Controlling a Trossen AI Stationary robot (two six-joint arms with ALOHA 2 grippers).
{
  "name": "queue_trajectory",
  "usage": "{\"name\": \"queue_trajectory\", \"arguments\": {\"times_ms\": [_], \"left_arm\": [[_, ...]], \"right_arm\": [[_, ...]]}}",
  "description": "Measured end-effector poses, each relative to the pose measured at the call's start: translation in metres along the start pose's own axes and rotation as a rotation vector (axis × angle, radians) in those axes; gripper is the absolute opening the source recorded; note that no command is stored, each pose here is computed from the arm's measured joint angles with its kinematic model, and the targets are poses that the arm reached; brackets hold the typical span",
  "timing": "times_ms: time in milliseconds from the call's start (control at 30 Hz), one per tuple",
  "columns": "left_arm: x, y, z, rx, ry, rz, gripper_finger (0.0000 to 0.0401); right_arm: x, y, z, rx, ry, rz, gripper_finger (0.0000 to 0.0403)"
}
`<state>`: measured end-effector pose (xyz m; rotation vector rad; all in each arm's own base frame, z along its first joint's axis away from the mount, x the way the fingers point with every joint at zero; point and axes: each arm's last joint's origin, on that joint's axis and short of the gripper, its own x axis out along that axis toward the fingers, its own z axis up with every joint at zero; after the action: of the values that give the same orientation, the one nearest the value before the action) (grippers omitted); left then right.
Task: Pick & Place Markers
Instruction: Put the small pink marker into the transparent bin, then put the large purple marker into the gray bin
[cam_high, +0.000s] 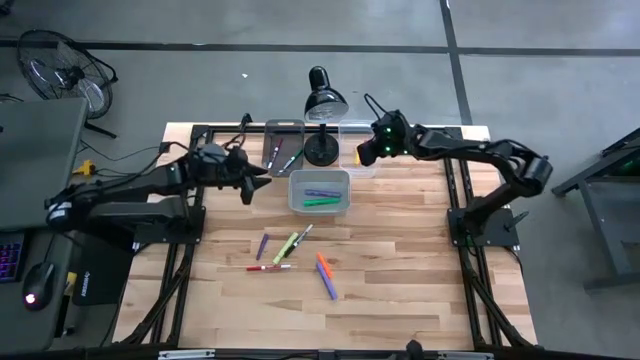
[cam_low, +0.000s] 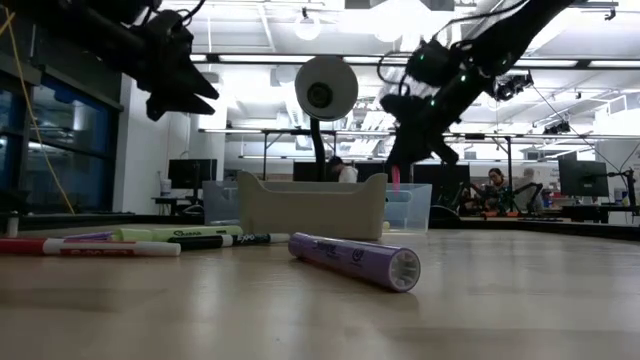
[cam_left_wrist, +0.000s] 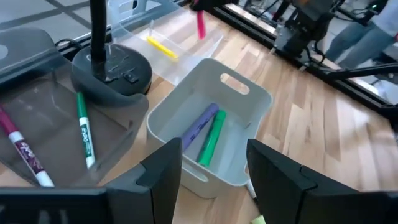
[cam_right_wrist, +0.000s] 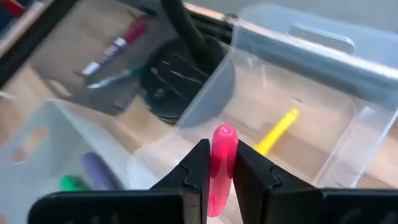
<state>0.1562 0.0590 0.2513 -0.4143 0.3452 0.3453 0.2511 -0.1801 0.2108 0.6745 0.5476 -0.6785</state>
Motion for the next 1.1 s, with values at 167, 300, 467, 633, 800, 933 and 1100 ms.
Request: {"name": "queue_trajectory", "arguments": {"times_ms": [167, 300, 467, 633, 800, 933, 1100], "left_arm": [[-0.002, 0.011, 0.006, -0.004, -0.017, -0.033, 0.0177], [-0.003, 0.017, 0.007, -0.007, -0.013, -0.046, 0.0177], [-0.004, 0.020, 0.008, -0.006, -0.006, -0.078, 0.0177], [-0.003, 0.020, 0.008, 0.007, 0.004, -0.089, 0.0177], [-0.003, 0.020, 0.007, 0.024, 0.010, -0.116, 0.0177], [-0.003, 0.020, 0.007, 0.031, 0.010, -0.118, 0.0177], [-0.003, 0.019, 0.007, 0.034, 0.018, -0.150, 0.0177]], "right_arm": [[0.016, -0.014, -0.001, 0.070, 0.020, -0.031, 0.0040], [0.021, -0.019, -0.001, 0.087, 0.033, -0.015, 0.0047], [0.022, -0.020, -0.002, 0.104, 0.041, -0.010, 0.0059], [0.022, -0.020, -0.002, 0.103, 0.043, -0.007, 0.0061], [0.022, -0.020, -0.002, 0.104, 0.043, -0.008, 0.0061], [0.022, -0.020, -0.002, 0.108, 0.042, -0.009, 0.0062], [0.020, -0.018, -0.001, 0.106, 0.047, 0.019, 0.0062]]}}
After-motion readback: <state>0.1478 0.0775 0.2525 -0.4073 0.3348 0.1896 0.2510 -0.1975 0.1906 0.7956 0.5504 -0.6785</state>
